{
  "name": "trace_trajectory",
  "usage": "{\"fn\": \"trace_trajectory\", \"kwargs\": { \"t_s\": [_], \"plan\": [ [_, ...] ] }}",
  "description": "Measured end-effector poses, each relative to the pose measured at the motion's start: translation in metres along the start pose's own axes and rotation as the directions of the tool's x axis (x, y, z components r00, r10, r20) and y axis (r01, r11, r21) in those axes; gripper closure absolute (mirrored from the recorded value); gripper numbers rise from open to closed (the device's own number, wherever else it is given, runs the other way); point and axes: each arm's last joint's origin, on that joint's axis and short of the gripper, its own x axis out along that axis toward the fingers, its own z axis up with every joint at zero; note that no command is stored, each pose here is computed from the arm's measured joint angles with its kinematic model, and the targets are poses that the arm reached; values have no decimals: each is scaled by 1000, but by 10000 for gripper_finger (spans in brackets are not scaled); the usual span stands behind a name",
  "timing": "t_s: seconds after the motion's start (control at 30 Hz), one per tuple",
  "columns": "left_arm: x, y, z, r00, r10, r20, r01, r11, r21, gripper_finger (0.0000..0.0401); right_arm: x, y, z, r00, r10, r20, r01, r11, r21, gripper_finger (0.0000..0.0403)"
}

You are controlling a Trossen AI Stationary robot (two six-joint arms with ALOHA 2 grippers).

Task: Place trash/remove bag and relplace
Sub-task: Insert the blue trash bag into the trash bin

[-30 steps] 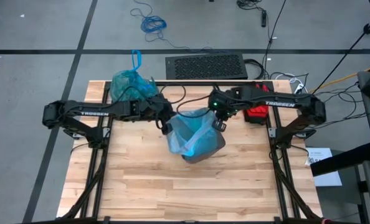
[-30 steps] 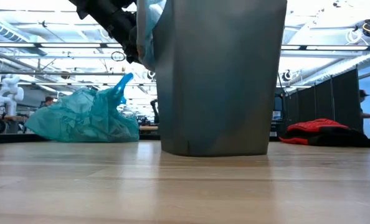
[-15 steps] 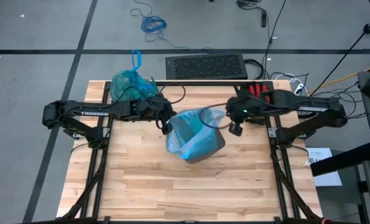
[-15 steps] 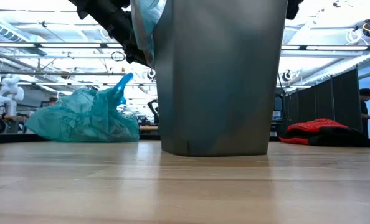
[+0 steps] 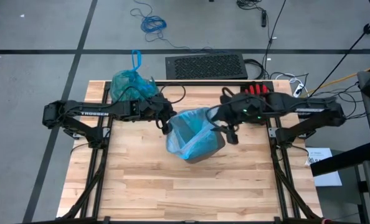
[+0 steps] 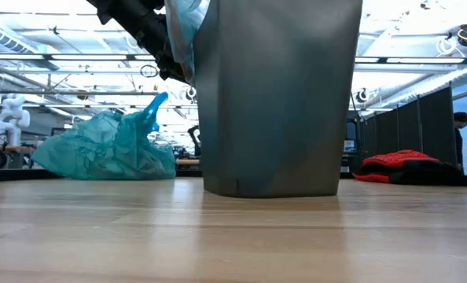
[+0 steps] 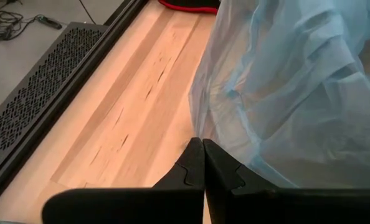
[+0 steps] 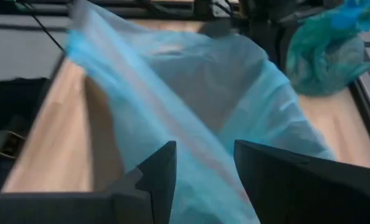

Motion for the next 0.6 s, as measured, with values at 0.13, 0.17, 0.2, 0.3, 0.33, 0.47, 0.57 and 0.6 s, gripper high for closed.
{"fn": "trace_trajectory", "kwargs": {
  "t_s": [0.13,0.17,0.2,0.3,0.33,0.47,0.57,0.6],
  "plan": [
    [0,0,0,1000,-1,0,1,1000,18,401,15,-15,-1,999,-25,-38,26,1000,6,247],
    [0,0,0,1000,-1,0,1,1000,19,401,19,-18,-1,999,-14,-42,15,1000,13,247],
    [0,0,0,1000,-1,0,1,1000,19,401,22,-21,-1,999,14,-44,-13,1000,22,247],
    [0,1,0,1000,1,0,-1,1000,18,401,28,-29,0,989,147,-27,-145,987,64,247],
    [0,2,0,1000,3,0,-3,1000,16,401,30,-30,0,981,195,-27,-192,978,83,248],
    [1,5,0,1000,8,-1,-8,1000,10,401,37,-33,-6,935,348,-68,-332,926,182,254],
    [1,7,0,1000,14,-2,-14,1000,5,401,38,-27,-8,925,367,-97,-345,919,188,285],
    [1,7,0,1000,15,-3,-15,1000,4,401,38,-23,-8,925,366,-102,-345,922,179,302]
  ]
}}
